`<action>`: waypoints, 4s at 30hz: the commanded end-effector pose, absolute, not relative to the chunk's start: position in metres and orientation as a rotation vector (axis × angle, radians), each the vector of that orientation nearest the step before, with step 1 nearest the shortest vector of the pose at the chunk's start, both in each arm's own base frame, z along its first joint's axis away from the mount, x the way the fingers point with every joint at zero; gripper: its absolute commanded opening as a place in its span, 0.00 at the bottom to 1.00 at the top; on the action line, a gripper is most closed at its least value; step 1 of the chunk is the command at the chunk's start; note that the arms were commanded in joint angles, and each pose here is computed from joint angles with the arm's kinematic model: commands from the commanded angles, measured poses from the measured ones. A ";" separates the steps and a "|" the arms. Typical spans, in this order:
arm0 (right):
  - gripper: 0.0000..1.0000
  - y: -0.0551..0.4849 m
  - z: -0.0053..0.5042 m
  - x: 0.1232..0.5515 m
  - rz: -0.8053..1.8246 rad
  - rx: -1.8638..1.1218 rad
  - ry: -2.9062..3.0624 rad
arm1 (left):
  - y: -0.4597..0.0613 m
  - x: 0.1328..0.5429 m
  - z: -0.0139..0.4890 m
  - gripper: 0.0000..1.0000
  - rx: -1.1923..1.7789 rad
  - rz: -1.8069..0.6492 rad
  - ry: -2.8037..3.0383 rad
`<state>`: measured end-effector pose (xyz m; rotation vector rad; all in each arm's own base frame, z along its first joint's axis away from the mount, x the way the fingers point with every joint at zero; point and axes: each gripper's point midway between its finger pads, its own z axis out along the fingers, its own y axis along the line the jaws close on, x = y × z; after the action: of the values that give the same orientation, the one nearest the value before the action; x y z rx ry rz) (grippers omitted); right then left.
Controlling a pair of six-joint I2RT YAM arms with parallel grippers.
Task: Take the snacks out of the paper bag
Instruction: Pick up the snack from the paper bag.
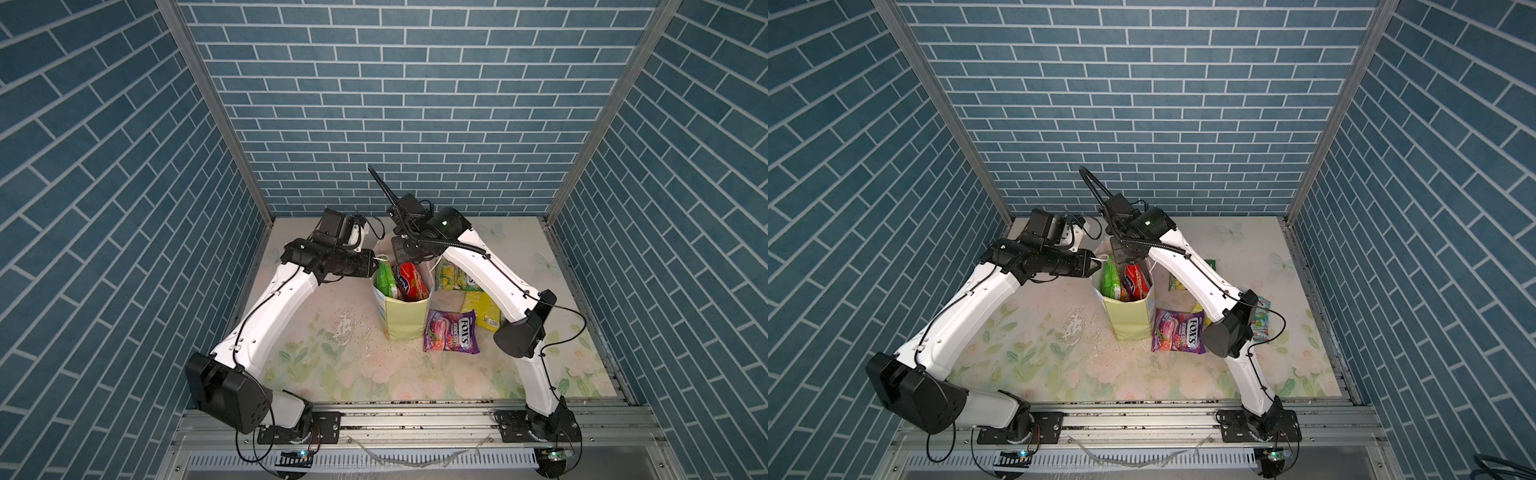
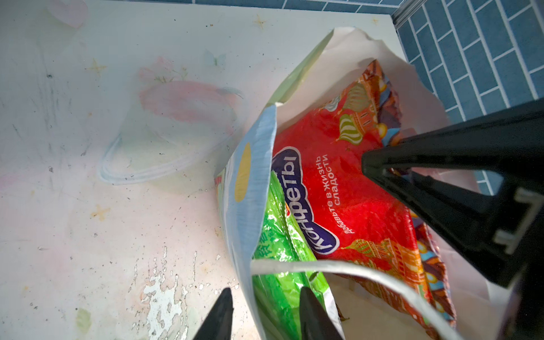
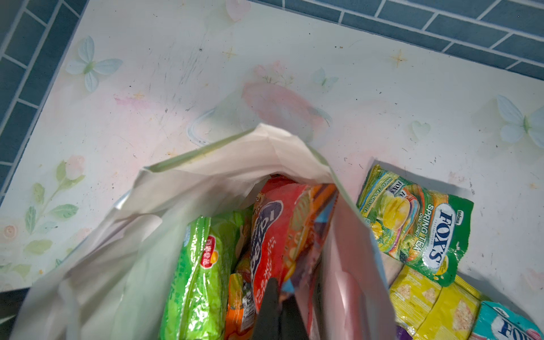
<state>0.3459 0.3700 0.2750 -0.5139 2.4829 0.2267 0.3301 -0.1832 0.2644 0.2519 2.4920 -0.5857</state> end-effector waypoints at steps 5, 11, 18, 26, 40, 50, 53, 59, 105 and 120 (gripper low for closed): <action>0.00 0.373 0.337 0.344 0.385 -0.510 2.325 | -0.183 0.327 0.267 0.32 0.244 -0.597 2.483; 0.00 0.373 0.333 0.342 0.371 -0.547 2.332 | -0.190 0.328 0.261 0.31 0.261 -0.614 2.507; 0.00 0.373 0.326 0.336 0.376 -0.596 2.364 | -0.197 0.332 0.259 0.30 0.278 -0.617 2.519; 0.00 0.365 0.347 0.334 0.368 -0.608 2.300 | -0.203 0.334 0.253 0.30 0.295 -0.618 2.540; 0.00 0.371 0.365 0.332 0.420 -0.636 2.246 | -0.205 0.334 0.251 0.30 0.301 -0.618 2.552; 0.00 0.365 0.398 0.326 0.475 -0.620 2.156 | -0.204 0.335 0.253 0.30 0.299 -0.607 2.549; 0.00 0.364 0.412 0.323 0.508 -0.614 2.119 | -0.205 0.335 0.252 0.30 0.306 -0.609 2.552; 0.00 0.364 0.439 0.317 0.586 -0.597 2.042 | -0.205 0.335 0.252 0.30 0.306 -0.613 2.553; 0.00 0.328 0.579 0.292 0.731 -0.526 1.598 | -0.201 0.333 0.263 0.32 0.303 -0.598 2.516; 0.00 0.314 0.594 0.291 0.701 -0.510 1.550 | -0.193 0.332 0.290 0.38 0.264 -0.579 2.438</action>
<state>0.3128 0.3439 0.4960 -0.5958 1.8561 0.6260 0.3358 -0.1976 0.2657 0.2699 2.4989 -0.5897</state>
